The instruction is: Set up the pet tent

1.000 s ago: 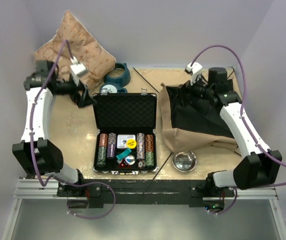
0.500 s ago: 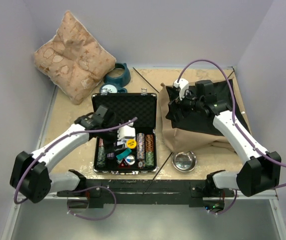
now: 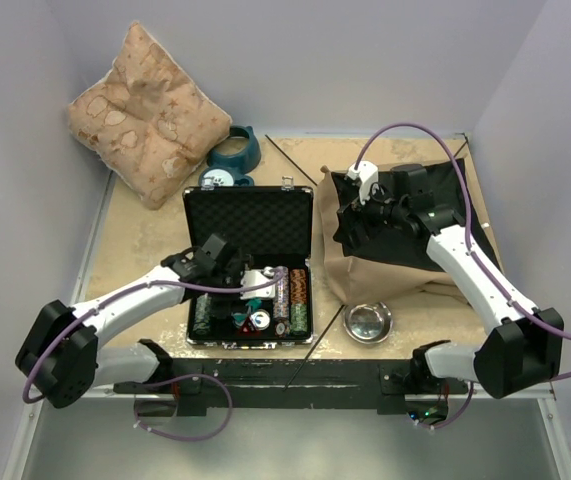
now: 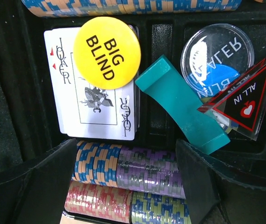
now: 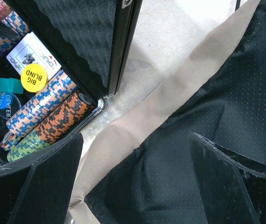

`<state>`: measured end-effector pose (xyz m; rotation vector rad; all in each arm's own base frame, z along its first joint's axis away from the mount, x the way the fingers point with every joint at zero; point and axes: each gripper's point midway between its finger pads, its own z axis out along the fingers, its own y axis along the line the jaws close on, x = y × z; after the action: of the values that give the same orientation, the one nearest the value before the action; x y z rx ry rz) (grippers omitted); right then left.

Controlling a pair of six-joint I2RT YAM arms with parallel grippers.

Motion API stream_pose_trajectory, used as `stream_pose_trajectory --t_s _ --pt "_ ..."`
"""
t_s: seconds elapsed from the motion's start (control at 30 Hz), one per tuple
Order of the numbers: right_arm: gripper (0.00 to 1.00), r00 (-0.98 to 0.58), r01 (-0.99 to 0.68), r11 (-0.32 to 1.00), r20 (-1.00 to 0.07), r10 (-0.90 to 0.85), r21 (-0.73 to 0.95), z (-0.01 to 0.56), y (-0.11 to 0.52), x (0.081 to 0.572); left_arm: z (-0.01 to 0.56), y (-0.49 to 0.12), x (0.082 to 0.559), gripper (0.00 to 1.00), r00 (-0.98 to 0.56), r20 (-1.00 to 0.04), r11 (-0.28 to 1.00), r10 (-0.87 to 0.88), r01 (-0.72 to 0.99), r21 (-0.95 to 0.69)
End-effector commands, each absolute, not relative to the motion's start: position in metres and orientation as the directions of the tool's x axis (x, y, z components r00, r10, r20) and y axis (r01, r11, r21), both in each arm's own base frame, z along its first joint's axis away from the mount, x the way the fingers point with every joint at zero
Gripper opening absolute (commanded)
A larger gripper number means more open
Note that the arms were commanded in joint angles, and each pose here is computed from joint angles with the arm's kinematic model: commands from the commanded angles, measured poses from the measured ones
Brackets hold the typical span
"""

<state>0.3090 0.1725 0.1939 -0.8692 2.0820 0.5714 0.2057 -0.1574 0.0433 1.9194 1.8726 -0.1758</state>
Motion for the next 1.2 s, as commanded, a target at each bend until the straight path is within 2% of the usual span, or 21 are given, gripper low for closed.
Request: stream_pose_trajectory --t_s 0.0,0.13,0.3,0.47,0.6,0.77,0.9,1.03,1.17 --pt "0.98 -0.418 -0.744 0.665 -0.821 -0.388 0.064 0.203 0.172 0.316 0.007 -0.086 0.197 0.91 0.064 -0.098 -0.041 0.993 0.974 0.225" --pt "0.98 -0.421 -0.745 0.663 -0.819 -0.389 0.068 0.202 0.172 0.317 0.007 -0.062 0.204 0.90 0.013 -0.091 0.004 0.996 0.982 0.190" --pt "0.98 -0.423 -0.756 0.650 -0.819 -0.388 0.082 0.201 0.177 0.320 0.004 -0.029 0.209 0.89 0.050 -0.039 -0.044 0.998 0.988 0.150" --pt "0.98 -0.435 -0.761 0.639 -0.819 -0.373 0.113 0.199 0.182 0.321 0.003 -0.005 0.222 0.87 0.041 -0.002 -0.040 0.999 0.990 0.135" --pt "0.98 -0.438 -0.762 0.636 -0.819 -0.371 0.120 0.199 0.184 0.322 0.002 0.033 0.245 0.86 -0.024 0.046 0.017 0.999 0.989 0.146" --pt "0.98 -0.427 -0.768 0.631 -0.825 -0.371 0.114 0.203 0.184 0.322 -0.002 0.107 0.269 0.85 -0.188 0.101 0.173 0.977 0.975 0.143" --pt "0.98 -0.426 -0.770 0.628 -0.824 -0.374 0.113 0.202 0.184 0.322 0.000 0.157 0.284 0.85 -0.251 0.127 0.230 0.960 0.959 0.164" --pt "0.99 -0.411 -0.778 0.621 -0.823 -0.393 0.092 0.205 0.183 0.323 0.010 0.190 0.301 0.88 -0.273 0.109 0.249 0.956 0.949 0.193" --pt "0.98 -0.378 -0.754 0.657 -0.832 -0.405 0.023 0.224 0.173 0.330 0.046 0.179 0.322 0.96 -0.292 -0.013 0.286 0.956 0.926 0.244"
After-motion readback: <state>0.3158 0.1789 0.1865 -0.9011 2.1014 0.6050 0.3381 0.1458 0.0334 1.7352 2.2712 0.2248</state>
